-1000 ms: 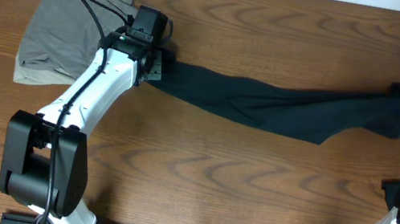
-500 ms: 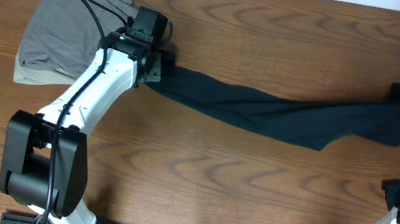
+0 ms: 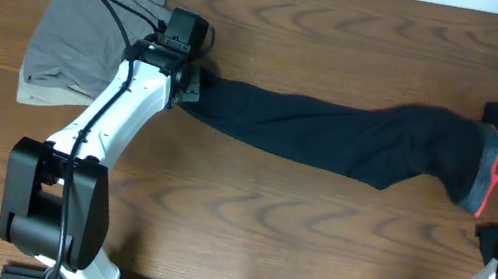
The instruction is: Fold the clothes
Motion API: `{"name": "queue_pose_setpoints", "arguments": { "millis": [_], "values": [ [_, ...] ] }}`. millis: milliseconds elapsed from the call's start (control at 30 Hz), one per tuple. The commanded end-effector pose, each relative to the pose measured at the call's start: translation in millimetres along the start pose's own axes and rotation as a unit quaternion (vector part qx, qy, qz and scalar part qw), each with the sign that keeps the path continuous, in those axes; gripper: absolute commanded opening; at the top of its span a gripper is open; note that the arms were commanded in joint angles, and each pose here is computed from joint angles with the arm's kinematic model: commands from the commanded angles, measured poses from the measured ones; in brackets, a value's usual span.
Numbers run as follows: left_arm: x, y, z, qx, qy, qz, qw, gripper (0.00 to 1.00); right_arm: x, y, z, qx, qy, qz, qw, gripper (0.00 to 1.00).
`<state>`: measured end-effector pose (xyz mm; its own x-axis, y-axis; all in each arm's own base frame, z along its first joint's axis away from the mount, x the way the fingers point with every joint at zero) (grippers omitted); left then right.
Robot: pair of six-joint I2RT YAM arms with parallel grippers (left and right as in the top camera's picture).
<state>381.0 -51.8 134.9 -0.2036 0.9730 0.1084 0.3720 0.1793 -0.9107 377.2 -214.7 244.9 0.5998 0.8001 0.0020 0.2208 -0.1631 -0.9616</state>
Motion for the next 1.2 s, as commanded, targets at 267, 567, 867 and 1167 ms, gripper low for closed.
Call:
{"name": "queue_pose_setpoints", "arguments": {
  "millis": [267,567,867,1167],
  "values": [
    [4.7,-2.7,-3.1,-0.008,-0.007,-0.012,1.000,0.06,-2.4,40.5,31.3,0.082,0.008,-0.014,0.996,0.42],
    [3.9,-2.8,-5.3,-0.014,-0.009,-0.010,1.000,0.06,15.9,116.3,61.3,0.107,-0.016,-0.094,0.990,0.36],
    [3.8,-2.8,-5.7,-0.015,-0.009,-0.009,1.000,0.06,57.3,105.2,46.3,0.037,-0.089,-0.278,0.956,0.03],
    [3.6,-2.8,-5.9,-0.015,-0.009,-0.009,1.000,0.06,25.3,58.0,34.6,-0.020,-0.054,-0.186,0.981,0.40]
  ]
}}
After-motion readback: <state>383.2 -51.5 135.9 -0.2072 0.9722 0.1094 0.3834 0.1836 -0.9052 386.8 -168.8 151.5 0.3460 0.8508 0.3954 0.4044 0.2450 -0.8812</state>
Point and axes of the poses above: each gripper's point midway between its finger pads, its own y axis out along the fingers, its own x axis along the line the jaws close on, z = x × y, the point moved 5 cm from there along -y, back along the fingers, and after that the axes turned 1 degree about -y, right-handed, at the moved point
